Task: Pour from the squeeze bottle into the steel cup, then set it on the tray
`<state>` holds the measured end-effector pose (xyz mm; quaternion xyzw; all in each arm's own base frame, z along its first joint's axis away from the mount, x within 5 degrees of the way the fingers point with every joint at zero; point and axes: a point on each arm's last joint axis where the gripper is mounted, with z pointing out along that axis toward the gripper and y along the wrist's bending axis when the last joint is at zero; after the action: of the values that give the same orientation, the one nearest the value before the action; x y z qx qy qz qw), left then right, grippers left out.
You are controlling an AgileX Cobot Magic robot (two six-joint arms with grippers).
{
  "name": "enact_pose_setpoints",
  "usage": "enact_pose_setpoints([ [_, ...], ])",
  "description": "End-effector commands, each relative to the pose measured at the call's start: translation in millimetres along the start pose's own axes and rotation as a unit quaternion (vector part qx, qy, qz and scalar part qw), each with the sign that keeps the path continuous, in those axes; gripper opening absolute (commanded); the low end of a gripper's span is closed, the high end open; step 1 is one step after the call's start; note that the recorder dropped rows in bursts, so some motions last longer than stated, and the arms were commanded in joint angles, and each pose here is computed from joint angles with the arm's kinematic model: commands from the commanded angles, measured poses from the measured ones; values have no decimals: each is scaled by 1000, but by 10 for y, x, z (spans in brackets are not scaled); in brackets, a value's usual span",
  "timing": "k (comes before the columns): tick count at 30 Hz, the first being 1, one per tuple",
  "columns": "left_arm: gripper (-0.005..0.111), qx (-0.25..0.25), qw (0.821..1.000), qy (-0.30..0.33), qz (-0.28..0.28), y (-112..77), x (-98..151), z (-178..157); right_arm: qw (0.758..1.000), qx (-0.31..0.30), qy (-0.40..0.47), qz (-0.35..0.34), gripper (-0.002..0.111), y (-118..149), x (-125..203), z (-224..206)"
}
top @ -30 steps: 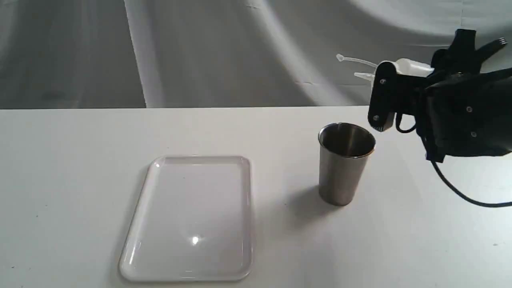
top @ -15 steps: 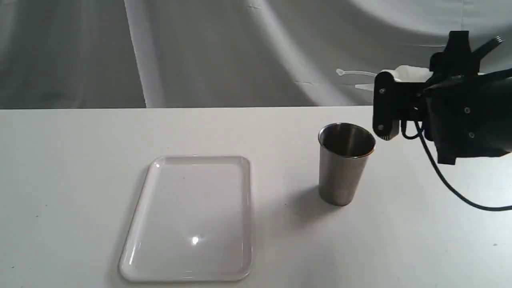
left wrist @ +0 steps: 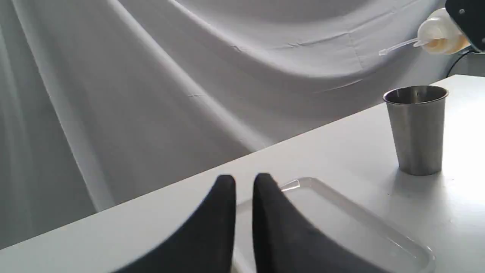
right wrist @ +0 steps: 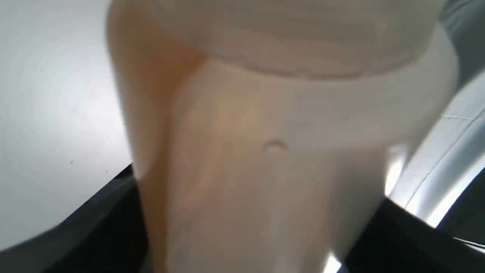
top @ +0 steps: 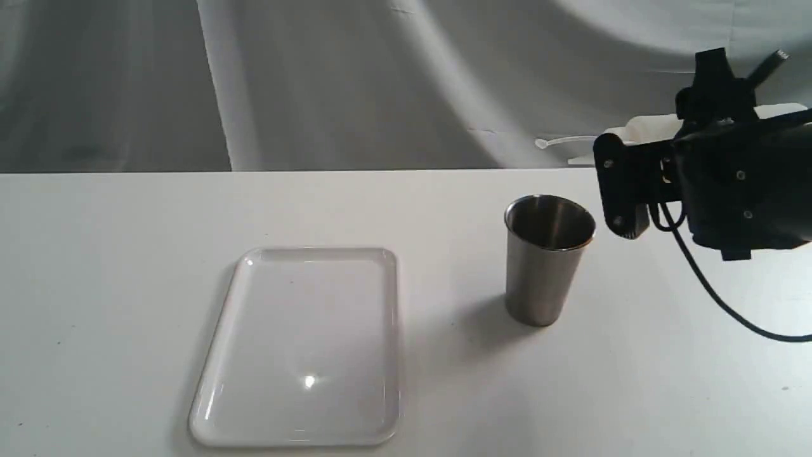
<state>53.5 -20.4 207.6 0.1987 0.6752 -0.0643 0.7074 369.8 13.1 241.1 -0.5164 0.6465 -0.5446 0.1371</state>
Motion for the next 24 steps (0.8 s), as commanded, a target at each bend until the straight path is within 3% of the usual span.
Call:
enact_pose_setpoints([
  [1, 8, 0, 1000, 1, -3, -3, 11, 4, 999, 31, 17, -28, 35, -105, 54, -25],
  [5, 8, 0, 1000, 1, -3, -3, 11, 4, 997, 58, 23, -54, 35, -154, 62, -30],
  [12, 8, 0, 1000, 1, -3, -3, 11, 4, 997, 58, 26, -54, 35, -155, 66, -30],
  [24, 8, 0, 1000, 1, -3, -3, 11, 4, 992, 56, 28, -110, 35, -155, 65, -30],
])
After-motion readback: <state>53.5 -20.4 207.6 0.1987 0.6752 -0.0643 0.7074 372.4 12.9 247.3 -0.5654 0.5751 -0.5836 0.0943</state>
